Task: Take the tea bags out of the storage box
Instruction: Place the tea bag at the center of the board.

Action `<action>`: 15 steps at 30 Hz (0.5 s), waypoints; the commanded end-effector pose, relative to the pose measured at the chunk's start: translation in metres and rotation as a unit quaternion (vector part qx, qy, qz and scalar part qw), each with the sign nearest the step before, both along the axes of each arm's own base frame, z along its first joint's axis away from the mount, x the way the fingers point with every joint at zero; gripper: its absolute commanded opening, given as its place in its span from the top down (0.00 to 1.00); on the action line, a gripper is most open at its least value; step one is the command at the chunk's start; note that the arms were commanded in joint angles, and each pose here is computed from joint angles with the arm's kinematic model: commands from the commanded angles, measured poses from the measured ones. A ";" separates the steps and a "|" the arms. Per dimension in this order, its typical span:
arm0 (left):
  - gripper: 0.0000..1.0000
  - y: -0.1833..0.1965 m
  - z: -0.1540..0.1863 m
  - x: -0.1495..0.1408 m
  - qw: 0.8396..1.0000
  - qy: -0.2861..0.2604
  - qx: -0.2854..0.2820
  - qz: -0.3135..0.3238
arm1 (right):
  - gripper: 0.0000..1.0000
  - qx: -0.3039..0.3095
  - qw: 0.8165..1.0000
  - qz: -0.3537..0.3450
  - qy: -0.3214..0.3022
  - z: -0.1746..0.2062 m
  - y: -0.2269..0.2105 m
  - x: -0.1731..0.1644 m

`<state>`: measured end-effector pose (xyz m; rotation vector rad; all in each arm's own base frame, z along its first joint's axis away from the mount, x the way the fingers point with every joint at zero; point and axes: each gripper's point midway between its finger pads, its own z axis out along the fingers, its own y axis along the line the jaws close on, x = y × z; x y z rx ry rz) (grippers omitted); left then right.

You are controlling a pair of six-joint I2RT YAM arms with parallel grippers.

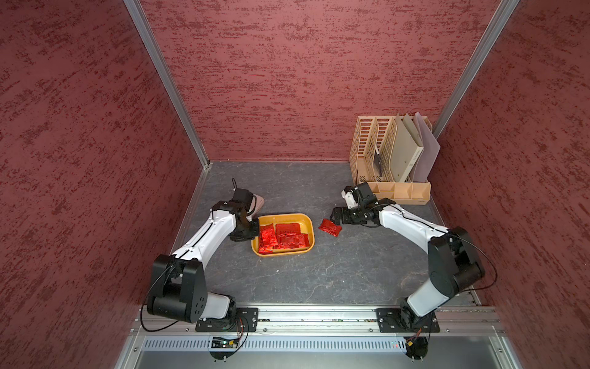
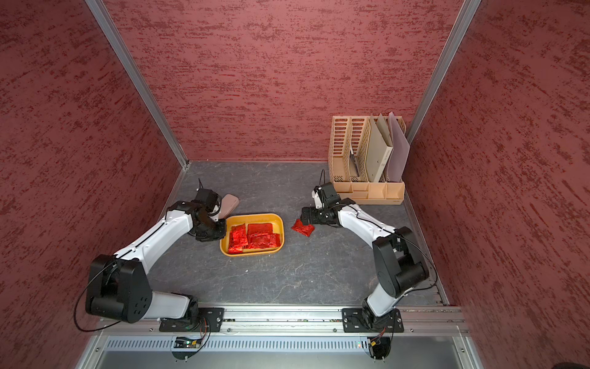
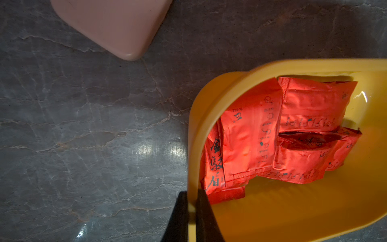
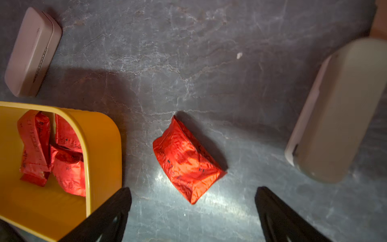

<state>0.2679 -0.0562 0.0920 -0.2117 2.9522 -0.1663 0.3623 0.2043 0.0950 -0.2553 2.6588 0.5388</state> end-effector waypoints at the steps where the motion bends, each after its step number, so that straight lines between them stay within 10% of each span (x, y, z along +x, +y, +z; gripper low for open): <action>1: 1.00 0.002 0.002 0.004 1.000 -0.014 -0.002 0.005 | 0.02 -0.056 0.996 0.063 0.012 -0.016 0.005 0.005; 15: 1.00 0.002 0.004 0.004 1.000 -0.018 -0.003 0.004 | 0.10 -0.054 0.989 0.092 0.104 -0.050 0.041 -0.039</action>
